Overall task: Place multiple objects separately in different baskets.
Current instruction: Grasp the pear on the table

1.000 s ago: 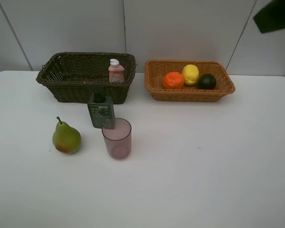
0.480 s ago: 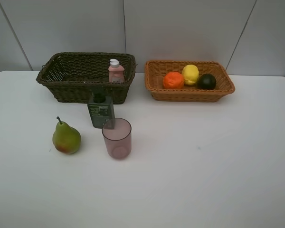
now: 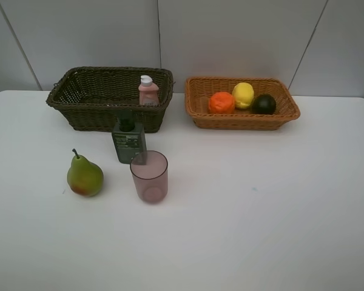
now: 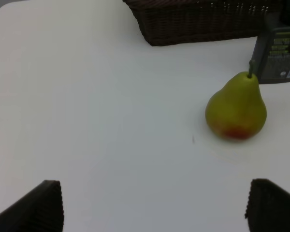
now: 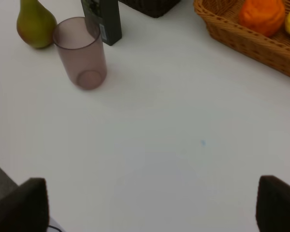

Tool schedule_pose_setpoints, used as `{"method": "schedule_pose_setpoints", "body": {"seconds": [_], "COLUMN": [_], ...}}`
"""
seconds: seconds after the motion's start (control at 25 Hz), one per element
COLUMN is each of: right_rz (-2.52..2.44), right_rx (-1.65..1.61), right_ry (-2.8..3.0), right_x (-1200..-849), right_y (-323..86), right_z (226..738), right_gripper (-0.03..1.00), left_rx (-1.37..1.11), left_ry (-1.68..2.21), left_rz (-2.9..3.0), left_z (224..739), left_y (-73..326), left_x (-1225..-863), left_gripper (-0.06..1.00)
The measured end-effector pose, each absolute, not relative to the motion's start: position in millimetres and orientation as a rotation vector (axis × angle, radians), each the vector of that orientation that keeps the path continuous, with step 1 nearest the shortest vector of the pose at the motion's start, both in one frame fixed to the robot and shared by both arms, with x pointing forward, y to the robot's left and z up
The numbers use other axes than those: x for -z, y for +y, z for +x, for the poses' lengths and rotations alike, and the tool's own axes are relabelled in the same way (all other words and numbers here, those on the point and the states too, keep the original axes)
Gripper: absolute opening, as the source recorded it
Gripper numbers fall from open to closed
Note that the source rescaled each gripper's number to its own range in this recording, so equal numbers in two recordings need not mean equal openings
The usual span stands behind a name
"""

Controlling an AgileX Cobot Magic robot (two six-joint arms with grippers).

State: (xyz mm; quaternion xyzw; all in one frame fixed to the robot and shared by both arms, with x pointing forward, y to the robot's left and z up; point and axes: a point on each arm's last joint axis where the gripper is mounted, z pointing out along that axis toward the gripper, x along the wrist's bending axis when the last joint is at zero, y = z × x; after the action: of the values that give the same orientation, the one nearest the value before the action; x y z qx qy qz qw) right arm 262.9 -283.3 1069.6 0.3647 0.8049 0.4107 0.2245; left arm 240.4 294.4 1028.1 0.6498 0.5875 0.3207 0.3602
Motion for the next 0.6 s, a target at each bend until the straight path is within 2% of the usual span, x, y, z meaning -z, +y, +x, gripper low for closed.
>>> {"method": "schedule_pose_setpoints", "body": {"seconds": [0.6], "right_rz": [0.963], "right_rx": [-1.203], "right_ry": [2.113], "right_x": [-1059], "right_y": [-302], "right_z": [246], "right_gripper": [0.88], "left_rx": [-0.827], "left_ry": [1.514], "left_rz": [1.675], "left_z": [240], "left_y": [294], "left_x": [-1028], "left_gripper": [1.0]}}
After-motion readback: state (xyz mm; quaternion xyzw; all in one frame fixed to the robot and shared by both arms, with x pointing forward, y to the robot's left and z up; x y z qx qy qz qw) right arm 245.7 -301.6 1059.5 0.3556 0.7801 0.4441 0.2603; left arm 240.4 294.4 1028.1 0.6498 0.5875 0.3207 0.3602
